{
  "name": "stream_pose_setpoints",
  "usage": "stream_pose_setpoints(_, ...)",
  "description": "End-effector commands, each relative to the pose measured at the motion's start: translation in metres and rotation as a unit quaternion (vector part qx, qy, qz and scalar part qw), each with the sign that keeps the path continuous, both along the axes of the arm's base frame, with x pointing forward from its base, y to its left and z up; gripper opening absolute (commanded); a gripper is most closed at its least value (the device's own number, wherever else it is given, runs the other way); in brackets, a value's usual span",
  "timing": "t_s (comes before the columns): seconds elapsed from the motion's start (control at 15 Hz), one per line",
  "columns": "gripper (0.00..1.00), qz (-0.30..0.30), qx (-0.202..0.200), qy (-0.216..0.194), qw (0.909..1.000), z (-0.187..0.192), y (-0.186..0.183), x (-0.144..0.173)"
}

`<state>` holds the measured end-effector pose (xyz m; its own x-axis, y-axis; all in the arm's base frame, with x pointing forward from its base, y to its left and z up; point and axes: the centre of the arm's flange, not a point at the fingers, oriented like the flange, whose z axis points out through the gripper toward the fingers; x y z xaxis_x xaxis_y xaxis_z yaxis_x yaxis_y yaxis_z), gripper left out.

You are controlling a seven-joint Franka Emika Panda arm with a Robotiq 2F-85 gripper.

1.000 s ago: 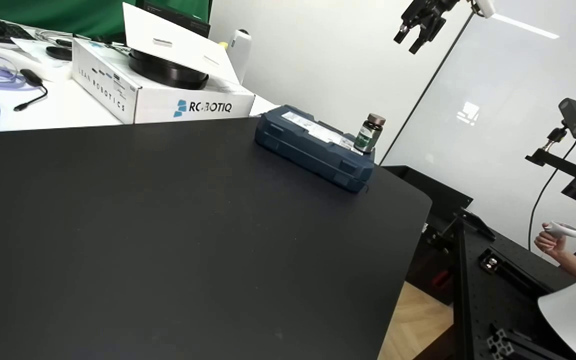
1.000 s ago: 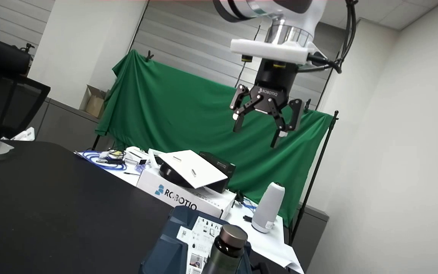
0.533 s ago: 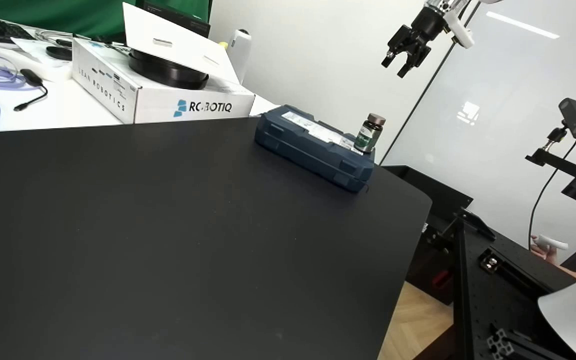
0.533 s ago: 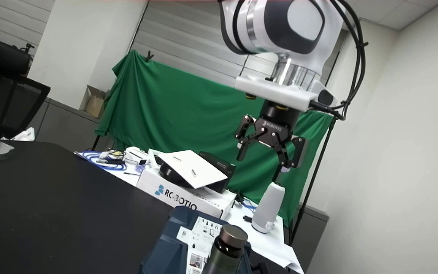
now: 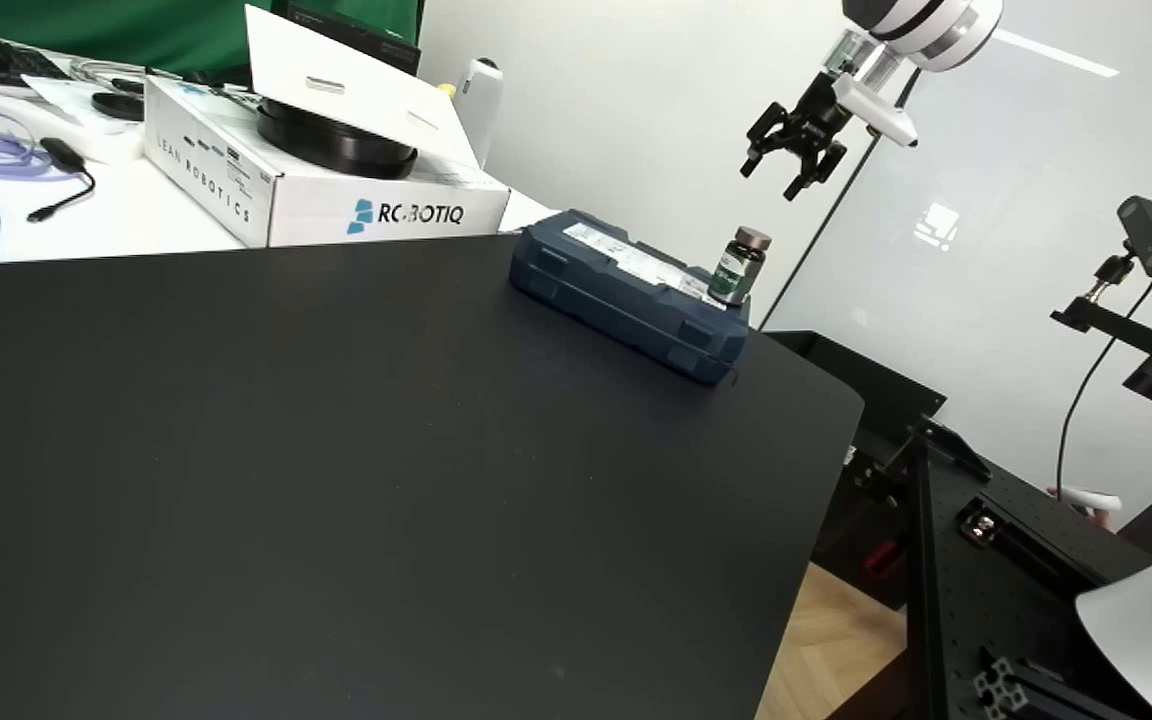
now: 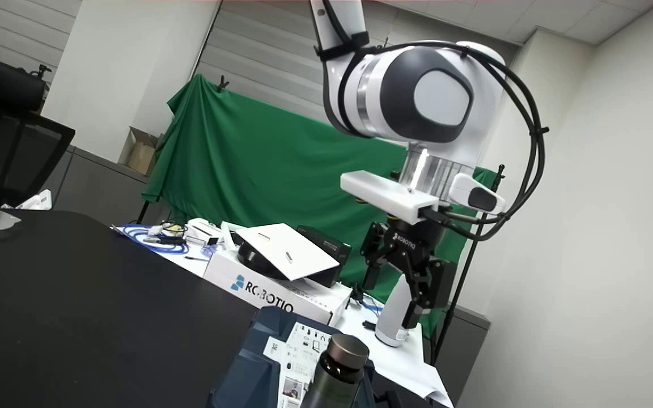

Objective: Remove the bottle from the top of the dark blue case

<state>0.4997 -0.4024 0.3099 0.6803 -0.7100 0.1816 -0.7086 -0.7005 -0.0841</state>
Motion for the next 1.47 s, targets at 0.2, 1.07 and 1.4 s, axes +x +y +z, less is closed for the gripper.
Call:
stream_pose_setpoints(0.2, 1.0, -0.121, 0.007, 0.023, 0.9923, -0.026, 0.017, 0.03)
stream_pose_setpoints(1.07, 1.0, -0.155, 0.016, 0.129, 0.9793, -0.046, 0.032, 0.032)
stream_pose_setpoints(1.4, 1.0, -0.14, 0.016, 0.118, 0.983, -0.05, 0.025, 0.031)
